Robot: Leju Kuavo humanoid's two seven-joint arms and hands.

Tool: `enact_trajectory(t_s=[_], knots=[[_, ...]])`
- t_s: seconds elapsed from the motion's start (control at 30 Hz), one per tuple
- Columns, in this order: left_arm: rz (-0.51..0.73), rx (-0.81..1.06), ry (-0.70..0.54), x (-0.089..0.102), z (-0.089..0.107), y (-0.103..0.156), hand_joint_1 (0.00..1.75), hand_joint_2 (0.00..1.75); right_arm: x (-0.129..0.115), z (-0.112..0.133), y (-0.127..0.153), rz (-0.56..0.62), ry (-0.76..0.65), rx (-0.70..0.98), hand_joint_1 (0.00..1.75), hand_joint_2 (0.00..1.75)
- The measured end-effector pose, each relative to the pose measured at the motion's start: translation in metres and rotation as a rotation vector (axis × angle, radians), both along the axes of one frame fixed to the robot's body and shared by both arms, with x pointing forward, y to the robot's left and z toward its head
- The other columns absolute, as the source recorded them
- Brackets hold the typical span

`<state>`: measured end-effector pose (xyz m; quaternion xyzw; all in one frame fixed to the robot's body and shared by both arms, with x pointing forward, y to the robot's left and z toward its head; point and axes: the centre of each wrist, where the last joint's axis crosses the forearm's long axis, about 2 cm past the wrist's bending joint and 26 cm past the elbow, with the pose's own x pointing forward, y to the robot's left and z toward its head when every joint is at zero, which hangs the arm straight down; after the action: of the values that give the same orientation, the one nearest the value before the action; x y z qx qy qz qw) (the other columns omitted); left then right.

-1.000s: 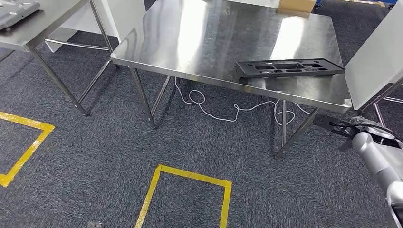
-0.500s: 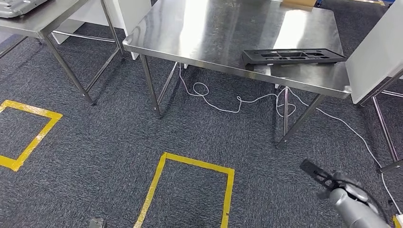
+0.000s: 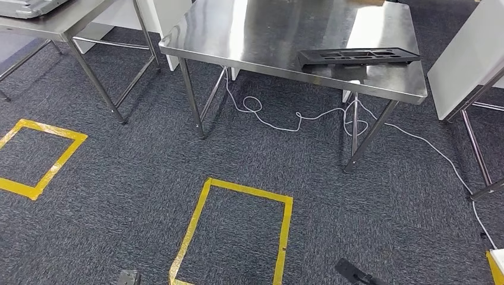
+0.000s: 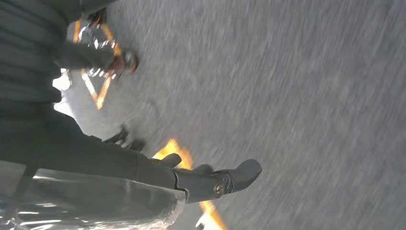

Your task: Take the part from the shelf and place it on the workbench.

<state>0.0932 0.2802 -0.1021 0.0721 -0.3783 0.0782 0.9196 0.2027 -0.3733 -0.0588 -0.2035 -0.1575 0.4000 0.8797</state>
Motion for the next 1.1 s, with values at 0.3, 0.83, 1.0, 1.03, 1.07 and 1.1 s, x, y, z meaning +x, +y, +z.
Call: enact_trajectory(t_s=[0.3, 0.83, 1.0, 1.03, 1.07, 1.1], knots=[[-0.042, 0.009, 0.006, 0.007, 0.002, -0.004, 0.00, 0.00, -0.069, -0.031, 0.028, -0.050, 0.145, 0.122, 0.00, 0.00], [-0.073, 0.007, 0.008, 0.008, 0.002, -0.007, 0.00, 0.00, -0.098, -0.040, 0.043, -0.077, 0.218, 0.205, 0.00, 0.00], [-0.077, 0.018, 0.022, -0.003, -0.001, -0.004, 0.00, 0.00, -0.120, -0.046, 0.054, -0.083, 0.232, 0.232, 0.00, 0.00], [-0.076, 0.021, 0.023, -0.005, -0.001, -0.003, 0.00, 0.00, -0.121, -0.046, 0.056, -0.081, 0.231, 0.234, 0.00, 0.00], [-0.075, 0.022, 0.024, -0.007, -0.001, -0.002, 0.00, 0.00, -0.122, -0.046, 0.058, -0.078, 0.232, 0.236, 0.00, 0.00], [-0.073, 0.023, 0.023, -0.008, -0.002, -0.002, 0.00, 0.00, -0.124, -0.047, 0.059, -0.075, 0.236, 0.236, 0.00, 0.00]])
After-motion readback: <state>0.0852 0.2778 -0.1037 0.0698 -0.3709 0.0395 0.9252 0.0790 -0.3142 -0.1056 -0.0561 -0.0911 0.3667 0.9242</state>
